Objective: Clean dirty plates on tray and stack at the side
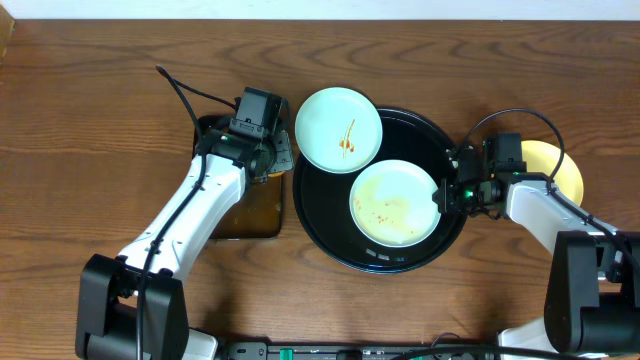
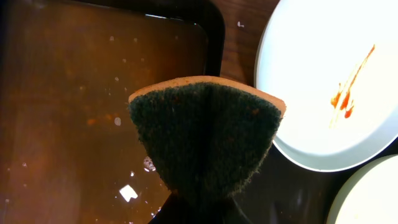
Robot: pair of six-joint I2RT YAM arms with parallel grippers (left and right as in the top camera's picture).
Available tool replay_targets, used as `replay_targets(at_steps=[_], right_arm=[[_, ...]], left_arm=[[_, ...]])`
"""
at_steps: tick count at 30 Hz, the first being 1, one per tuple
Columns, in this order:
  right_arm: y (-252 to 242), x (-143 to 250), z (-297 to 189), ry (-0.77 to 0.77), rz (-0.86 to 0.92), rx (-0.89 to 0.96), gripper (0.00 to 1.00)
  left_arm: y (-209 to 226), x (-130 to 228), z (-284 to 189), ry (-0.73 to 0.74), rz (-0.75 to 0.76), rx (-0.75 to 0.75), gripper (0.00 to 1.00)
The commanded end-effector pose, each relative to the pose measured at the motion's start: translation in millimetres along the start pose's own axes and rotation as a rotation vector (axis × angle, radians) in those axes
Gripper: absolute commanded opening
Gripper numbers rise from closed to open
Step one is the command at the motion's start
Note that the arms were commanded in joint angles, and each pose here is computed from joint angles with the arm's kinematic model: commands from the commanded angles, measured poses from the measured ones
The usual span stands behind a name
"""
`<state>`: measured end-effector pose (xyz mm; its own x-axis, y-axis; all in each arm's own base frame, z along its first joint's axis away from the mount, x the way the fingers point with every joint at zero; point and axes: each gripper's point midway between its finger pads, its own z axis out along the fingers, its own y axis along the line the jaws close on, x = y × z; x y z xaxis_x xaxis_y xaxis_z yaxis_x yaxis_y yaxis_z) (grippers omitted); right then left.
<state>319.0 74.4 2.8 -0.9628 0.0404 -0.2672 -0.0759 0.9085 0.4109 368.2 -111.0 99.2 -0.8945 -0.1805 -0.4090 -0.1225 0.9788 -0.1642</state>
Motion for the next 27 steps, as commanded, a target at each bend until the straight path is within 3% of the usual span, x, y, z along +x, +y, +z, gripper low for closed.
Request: replay_targets(at_steps=[1,8,17,23,27], right_arm=[[6.3,-2.7,0.3,-0.006,0.005,-0.047,0.01],[13.2,-24.1,-23.8,-0.103,-0.053,-0.059,0.01],[9.1,-43.0,-83.9,-0.267,-0.109,0.132,0.01],[-14.2,-52.3,-117.4,-0.357,-0.126,0.404,0.01],[6.6,-45.3,-115.7,-0.324,-0.212,0.393,0.01]], left_arm=[[1.3,-1.1,-5.3,-0.015,0.009,-0.003,0.08],[1.3,-1.1,-5.3,-0.015,0.009,-0.003,0.08],[1.2,-1.2,-5.3,-0.015,0.009,-0.003,0.08],[1.3,-1.1,-5.3,-0.015,0.009,-0.003,0.08],[1.2,-1.2,-5.3,-0.015,0.009,-0.003,0.08]])
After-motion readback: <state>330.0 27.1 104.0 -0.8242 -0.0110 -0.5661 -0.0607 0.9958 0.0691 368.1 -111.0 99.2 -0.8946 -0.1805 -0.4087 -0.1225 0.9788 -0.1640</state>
